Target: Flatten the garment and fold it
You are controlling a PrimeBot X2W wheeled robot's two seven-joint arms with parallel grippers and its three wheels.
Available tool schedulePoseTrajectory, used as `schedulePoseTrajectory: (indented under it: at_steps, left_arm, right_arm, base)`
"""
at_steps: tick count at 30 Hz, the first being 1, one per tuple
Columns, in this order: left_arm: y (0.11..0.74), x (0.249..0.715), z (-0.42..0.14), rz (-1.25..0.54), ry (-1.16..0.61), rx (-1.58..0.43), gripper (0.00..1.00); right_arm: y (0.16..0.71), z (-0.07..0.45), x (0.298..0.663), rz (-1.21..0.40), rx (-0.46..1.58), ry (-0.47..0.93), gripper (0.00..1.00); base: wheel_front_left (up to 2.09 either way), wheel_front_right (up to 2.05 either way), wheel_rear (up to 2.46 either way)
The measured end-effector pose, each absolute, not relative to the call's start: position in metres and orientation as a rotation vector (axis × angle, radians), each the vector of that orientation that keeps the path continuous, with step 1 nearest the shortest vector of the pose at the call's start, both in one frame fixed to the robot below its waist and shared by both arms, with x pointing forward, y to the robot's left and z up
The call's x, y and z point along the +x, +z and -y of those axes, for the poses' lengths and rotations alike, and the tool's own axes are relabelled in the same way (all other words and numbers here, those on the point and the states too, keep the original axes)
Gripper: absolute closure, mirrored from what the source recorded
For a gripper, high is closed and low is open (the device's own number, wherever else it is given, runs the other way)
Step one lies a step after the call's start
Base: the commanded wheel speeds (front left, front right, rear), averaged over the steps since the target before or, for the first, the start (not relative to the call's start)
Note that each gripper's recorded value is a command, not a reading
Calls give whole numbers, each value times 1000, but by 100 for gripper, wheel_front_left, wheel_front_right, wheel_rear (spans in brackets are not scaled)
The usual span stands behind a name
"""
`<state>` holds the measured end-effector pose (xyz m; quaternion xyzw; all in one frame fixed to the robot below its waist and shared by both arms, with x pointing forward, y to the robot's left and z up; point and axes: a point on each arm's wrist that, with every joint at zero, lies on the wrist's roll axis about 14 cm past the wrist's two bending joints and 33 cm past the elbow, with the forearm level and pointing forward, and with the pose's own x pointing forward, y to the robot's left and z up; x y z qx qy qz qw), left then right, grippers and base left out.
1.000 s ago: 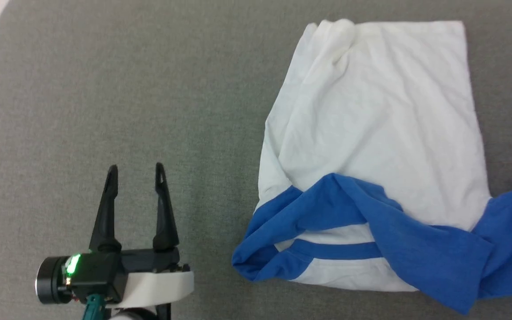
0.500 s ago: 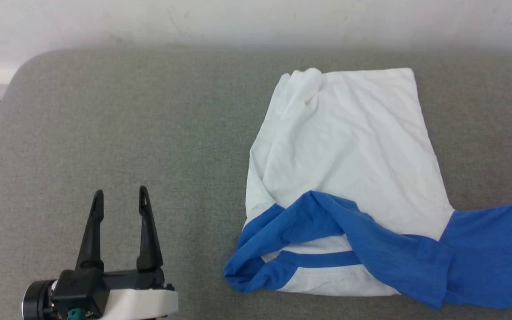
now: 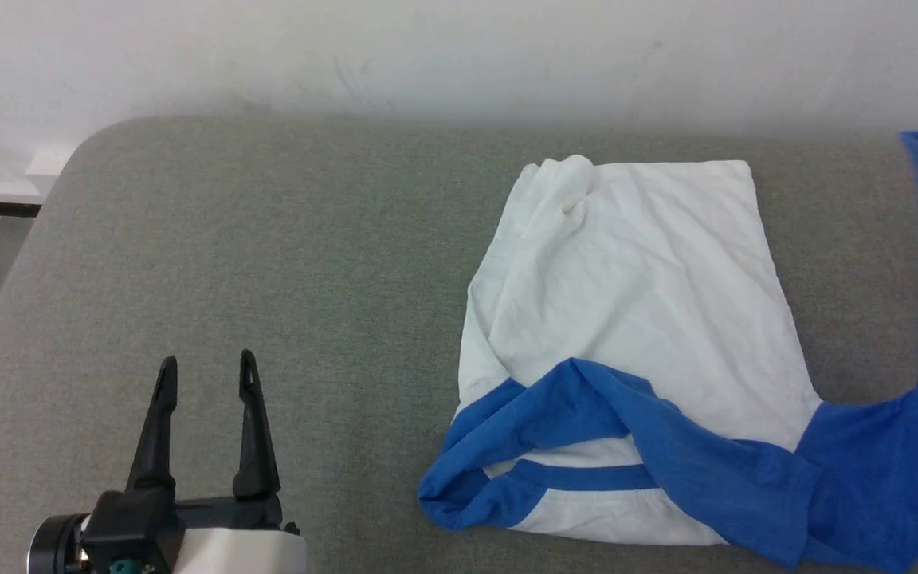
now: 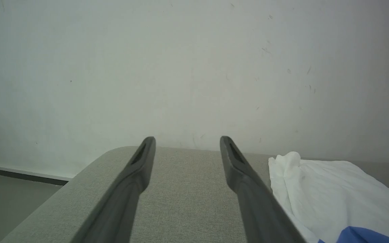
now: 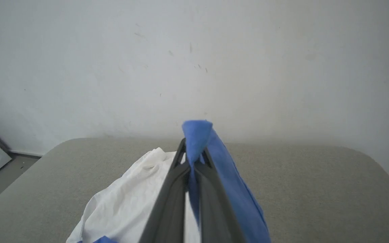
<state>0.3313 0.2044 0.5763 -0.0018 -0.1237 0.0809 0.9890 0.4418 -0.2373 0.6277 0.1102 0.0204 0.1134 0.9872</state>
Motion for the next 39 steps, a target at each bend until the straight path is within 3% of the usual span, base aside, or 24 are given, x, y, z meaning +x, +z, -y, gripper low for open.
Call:
schedulePoseTrajectory:
  at_steps: [7,16,22,29,30,31,39]
  left_arm:
    - [576,322,-212,248,187,0,0]
    - [570,316,-220,228,228,-4,0]
    - [568,319,-222,228,250,-10,0]
    - [563,318,-227,213,275,-10,0]
    - [562,318,-227,212,279,-10,0]
    - [562,319,-228,211,281,-9,0]
    - [564,325,-225,220,269,-13,0]
  right_arm:
    - [616,107,436,-118,211,544,100]
    - [559,4,427,-292,156,773,100]
    - [488,-31,405,-486,65,862,100]
    - [424,-34,388,-643,-44,878,100]
    - [415,-32,387,-667,-55,872,87]
    - [407,-31,385,-686,-61,866,0]
    - [430,-42,397,-601,55,861,0]
  base:
    - [0,0,0]
    - [0,0,0]
    - [0,0,0]
    - [0,0,0]
    - [0,0,0]
    - [0,0,0]
    - [0,0,0]
